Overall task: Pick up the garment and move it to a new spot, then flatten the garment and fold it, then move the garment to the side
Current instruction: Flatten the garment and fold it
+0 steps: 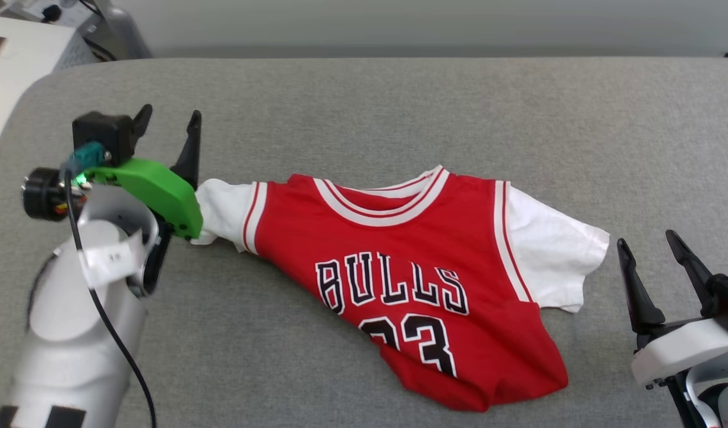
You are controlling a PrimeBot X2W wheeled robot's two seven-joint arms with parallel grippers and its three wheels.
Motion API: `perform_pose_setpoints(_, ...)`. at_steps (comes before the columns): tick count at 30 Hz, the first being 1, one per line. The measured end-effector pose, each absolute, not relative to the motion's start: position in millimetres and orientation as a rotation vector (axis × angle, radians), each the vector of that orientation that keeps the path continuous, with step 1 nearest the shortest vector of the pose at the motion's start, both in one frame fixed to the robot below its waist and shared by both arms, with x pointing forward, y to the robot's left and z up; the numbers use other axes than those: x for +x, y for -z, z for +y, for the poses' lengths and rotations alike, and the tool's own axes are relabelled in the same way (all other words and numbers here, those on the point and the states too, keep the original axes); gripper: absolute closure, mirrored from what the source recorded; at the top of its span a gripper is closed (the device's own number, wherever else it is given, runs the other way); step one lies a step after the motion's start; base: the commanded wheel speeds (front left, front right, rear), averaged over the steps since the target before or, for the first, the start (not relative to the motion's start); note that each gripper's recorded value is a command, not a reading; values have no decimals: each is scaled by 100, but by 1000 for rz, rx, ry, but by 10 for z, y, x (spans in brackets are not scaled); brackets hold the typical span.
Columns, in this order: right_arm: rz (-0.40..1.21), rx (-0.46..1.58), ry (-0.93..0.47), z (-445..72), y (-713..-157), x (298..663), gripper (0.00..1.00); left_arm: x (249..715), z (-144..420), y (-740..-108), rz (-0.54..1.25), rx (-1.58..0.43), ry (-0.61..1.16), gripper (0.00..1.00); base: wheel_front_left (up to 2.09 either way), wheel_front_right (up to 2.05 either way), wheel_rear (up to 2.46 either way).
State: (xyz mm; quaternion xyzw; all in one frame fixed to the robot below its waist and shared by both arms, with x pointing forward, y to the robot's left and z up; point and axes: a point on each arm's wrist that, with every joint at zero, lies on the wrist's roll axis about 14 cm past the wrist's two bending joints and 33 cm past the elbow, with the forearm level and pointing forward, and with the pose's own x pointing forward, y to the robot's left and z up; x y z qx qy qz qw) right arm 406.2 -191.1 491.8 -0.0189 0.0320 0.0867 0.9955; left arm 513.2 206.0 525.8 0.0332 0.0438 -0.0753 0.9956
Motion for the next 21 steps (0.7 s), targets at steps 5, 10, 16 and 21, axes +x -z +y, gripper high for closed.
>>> perform_pose_setpoints(5, 37, -42, -196, -1841, -5036, 4069, 0, 4826, 1996, -5441, -58, -13, 136, 0, 0, 0, 0)
perform_pose_setpoints(10, 20, -46, -208, -1803, -5134, 4007, 0, 4450, 1938, -5550, -150, -57, 124, 0, 0, 0, 0)
perform_pose_setpoints(16, 27, -45, -233, -1714, -5157, 3937, 0, 4045, 1888, -5590, -197, -77, 91, 0, 0, 0, 0)
perform_pose_setpoints(21, 52, -41, -252, -1654, -5110, 3894, 0, 3791, 1857, -5498, -182, -50, 91, 0, 0, 0, 0)
